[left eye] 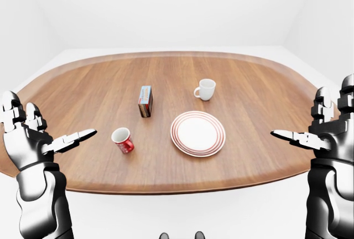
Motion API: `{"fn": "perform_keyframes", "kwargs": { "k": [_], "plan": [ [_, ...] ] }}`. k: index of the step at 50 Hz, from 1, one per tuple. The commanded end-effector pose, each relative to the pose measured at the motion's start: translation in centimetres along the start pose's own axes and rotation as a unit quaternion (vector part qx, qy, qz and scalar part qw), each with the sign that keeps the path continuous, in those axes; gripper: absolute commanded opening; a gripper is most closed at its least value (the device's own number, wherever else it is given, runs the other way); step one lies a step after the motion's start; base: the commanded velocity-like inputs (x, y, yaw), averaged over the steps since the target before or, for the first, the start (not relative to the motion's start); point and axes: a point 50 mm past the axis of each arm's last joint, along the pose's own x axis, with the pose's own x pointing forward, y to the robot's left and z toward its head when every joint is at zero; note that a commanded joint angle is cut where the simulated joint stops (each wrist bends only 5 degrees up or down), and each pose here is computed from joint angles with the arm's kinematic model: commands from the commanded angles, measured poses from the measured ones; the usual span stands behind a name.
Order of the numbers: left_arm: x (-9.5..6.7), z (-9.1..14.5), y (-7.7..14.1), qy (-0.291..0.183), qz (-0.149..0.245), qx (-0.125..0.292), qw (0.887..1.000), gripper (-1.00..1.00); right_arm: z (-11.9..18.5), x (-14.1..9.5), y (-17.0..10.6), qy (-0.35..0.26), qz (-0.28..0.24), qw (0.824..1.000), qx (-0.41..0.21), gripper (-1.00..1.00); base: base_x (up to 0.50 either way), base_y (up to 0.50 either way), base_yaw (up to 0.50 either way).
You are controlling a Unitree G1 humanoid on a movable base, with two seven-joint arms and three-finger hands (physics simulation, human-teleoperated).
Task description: Pick up the red mug and put it on the plate
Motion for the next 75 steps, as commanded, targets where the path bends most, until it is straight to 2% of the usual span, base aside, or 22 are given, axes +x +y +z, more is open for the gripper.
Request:
{"fn": "perform_keyframes", "kwargs": {
  "k": [1,47,75],
  "plan": [
    [0.01,-0.15,-0.01,0.003,0.001,-0.001,1.0,1.0,-0.08,0.02,-0.01,0.002,0.0,1.0,0.0,1.0,0.29,0.0,0.0],
    [0.0,0.0,0.01,0.0,0.001,-0.002,1.0,1.0,-0.24,-0.07,-0.12,0.006,-0.005,1.0,-0.007,1.0,0.29,0.01,0.0],
    [-0.05,0.22,-0.14,-0.005,-0.001,-0.002,1.0,1.0,-0.33,-0.12,-0.07,0.008,-0.002,1.0,-0.01,1.0,0.2,0.49,0.0]
  ]
}}
